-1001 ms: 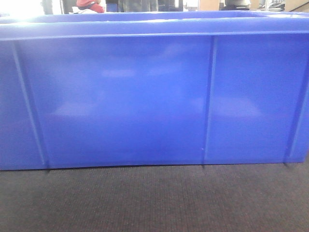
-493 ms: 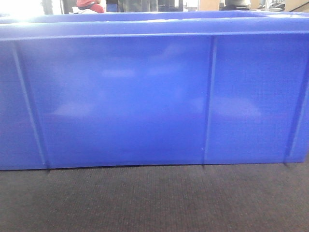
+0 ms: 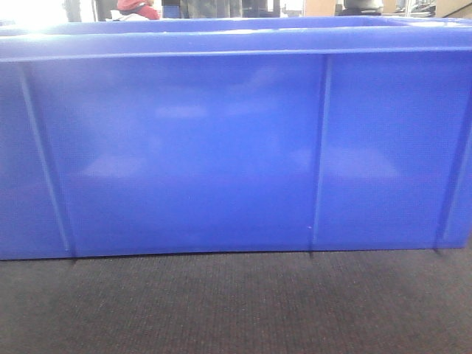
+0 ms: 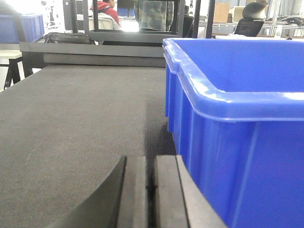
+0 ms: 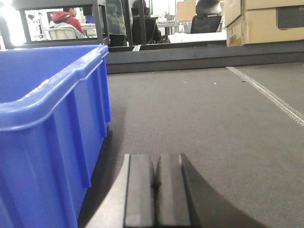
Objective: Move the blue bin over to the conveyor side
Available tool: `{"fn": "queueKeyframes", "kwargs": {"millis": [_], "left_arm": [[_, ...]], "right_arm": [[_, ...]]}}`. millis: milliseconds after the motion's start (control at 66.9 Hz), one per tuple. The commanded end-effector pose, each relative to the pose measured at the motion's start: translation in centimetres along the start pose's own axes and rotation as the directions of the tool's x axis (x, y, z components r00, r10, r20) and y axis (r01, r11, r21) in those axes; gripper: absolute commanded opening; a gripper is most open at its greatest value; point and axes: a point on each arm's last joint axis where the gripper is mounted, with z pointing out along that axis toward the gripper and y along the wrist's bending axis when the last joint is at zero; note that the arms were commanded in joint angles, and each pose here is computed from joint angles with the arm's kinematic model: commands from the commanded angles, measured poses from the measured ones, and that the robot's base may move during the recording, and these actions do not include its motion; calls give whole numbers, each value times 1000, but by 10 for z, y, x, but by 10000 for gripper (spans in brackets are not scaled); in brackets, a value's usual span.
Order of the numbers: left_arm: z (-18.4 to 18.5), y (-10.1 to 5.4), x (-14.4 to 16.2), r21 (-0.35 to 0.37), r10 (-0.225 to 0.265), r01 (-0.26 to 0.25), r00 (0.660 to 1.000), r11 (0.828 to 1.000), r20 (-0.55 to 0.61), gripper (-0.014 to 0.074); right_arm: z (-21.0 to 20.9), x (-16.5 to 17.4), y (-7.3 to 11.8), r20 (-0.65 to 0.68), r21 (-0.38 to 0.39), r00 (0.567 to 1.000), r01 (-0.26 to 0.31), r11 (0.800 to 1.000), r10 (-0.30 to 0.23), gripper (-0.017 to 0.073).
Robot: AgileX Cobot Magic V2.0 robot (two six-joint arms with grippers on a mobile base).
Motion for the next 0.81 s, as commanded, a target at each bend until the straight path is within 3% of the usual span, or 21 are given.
{"fn": "queueKeyframes", "kwargs": {"millis": [0,792], "left_arm": [[0,0,-3,-2,-3,3,1000,1000,27,-16],[0,0,-3,-2,-3,3,1000,1000,27,-16]], "right_arm": [[-1,-3,0,43,5,999,2,1000,-3,-70],[-1,-4,0,46,5,999,2,1000,-3,-70]]}}
